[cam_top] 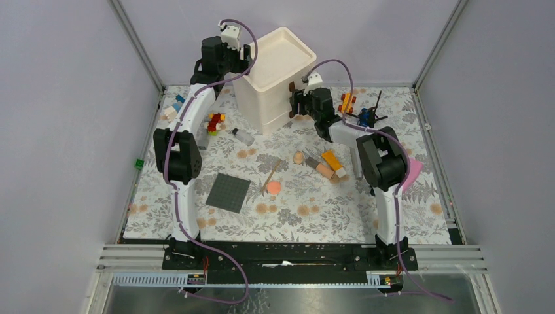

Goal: Organize the makeup
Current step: Close the drawer in the storage box, then move the storage box to the corner of the board.

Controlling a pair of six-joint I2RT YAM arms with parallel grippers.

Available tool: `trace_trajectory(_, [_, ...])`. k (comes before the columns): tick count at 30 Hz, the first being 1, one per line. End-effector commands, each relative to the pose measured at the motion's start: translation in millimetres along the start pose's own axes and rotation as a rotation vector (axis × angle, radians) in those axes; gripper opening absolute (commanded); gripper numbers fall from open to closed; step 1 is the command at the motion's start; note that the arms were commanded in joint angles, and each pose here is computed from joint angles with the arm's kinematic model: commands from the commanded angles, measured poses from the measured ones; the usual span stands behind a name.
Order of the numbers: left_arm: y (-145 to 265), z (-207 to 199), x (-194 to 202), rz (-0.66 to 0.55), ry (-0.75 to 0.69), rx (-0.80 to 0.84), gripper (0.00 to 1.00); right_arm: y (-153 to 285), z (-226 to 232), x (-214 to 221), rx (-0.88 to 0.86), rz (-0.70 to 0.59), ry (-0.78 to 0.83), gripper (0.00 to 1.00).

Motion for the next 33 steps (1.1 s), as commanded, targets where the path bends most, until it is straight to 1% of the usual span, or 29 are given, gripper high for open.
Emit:
trace_trajectory(1, [-5, -26, 60, 0.159, -0.02, 0.133, 0.75, 35, -3, -117, 0.001, -0.357, -0.007, 0.68])
trace_trajectory(4, [-3, -36, 62, 0.163, -0.03, 0.203, 0.75, 63, -15, -119, 0.062, -0.366, 0.005, 0.69])
trace_trajectory(9, [4, -64, 65, 0.161, -0.039, 0.376, 0.75, 110, -32, -118, 0.156, -0.374, -0.003, 0.69])
trace_trajectory(12, [9, -79, 70, 0.17, -0.062, 0.452, 0.73, 126, -36, -119, 0.178, -0.375, -0.007, 0.69])
trace_trajectory(16, [16, -90, 76, 0.189, -0.102, 0.516, 0.67, 131, -35, -114, 0.169, -0.35, -0.021, 0.69])
trace_trajectory(20, [20, -89, 80, 0.204, -0.132, 0.522, 0.55, 132, -33, -109, 0.156, -0.326, -0.035, 0.69])
trace_trajectory(25, [21, -89, 81, 0.211, -0.131, 0.529, 0.54, 132, -32, -104, 0.144, -0.314, -0.043, 0.68])
trace_trajectory(31, [23, -97, 84, 0.216, -0.114, 0.572, 0.46, 131, -23, -98, 0.092, -0.306, -0.083, 0.68])
trace_trajectory(33, [23, -97, 85, 0.222, -0.114, 0.566, 0.48, 130, -17, -96, 0.056, -0.314, -0.084, 0.68])
Point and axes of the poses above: each gripper's point midway between its finger pads, its own y axis back along the fingers, its own z axis along the line the jaws close on, x = y × z, the point moved 1 cm from there along y, back along the fingers, and after that the axes turned 2 degrees about -y, right-handed, at the moved point
